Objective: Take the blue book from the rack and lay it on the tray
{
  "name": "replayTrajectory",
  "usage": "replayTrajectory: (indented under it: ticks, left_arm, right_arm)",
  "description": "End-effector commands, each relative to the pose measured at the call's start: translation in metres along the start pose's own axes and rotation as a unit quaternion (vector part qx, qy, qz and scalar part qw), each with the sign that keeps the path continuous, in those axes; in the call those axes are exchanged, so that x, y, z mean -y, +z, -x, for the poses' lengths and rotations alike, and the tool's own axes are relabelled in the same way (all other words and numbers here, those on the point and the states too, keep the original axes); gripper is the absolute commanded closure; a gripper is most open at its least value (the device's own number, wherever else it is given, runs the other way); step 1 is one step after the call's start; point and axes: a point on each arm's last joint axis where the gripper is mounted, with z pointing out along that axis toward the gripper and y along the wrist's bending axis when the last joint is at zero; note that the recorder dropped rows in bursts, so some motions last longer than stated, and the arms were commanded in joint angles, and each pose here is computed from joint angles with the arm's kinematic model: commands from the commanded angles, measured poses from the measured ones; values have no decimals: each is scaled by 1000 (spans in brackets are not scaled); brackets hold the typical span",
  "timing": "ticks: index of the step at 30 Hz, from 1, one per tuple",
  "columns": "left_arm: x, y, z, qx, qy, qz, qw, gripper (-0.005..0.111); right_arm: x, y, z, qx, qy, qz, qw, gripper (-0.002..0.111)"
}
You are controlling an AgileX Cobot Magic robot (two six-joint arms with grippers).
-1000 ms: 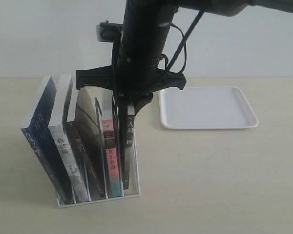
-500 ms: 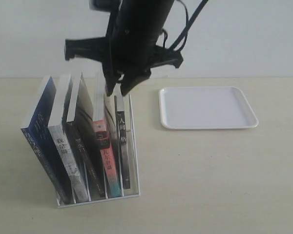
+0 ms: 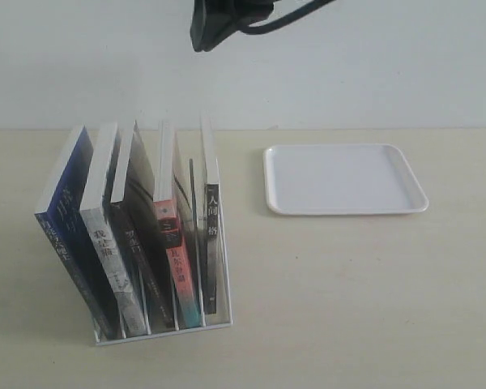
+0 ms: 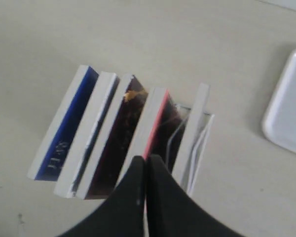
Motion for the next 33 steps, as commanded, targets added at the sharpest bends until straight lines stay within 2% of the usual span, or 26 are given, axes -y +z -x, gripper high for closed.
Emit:
replayTrajectory:
  ticks: [1, 3, 6, 9, 18, 25, 33]
  left_arm:
    - [1, 0, 1, 7, 0, -3, 1000, 103]
    - [1, 0, 1, 7, 0, -3, 1000, 103]
    - [1, 0, 1, 7, 0, -3, 1000, 103]
    - [1, 0, 1, 7, 0, -3, 1000, 103]
    - [1, 0, 1, 7, 0, -3, 1000, 103]
    - [1, 0, 1, 7, 0, -3, 1000, 103]
    - [1, 0, 1, 7, 0, -3, 1000, 103]
  right_arm:
    - [-10, 5, -2, -20, 19, 55, 998, 108]
    - [-13, 14, -5, -45, 30, 70, 996, 103]
    - [-12, 32, -12, -96, 35, 67, 993, 84]
    - [-10, 49, -14, -113, 38, 60, 991, 71]
    - [-7, 88, -21, -154, 66, 48, 985, 72]
    - [-4, 93, -21, -156, 71, 34, 985, 72]
    - [-8, 84, -11, -133, 73, 46, 987, 72]
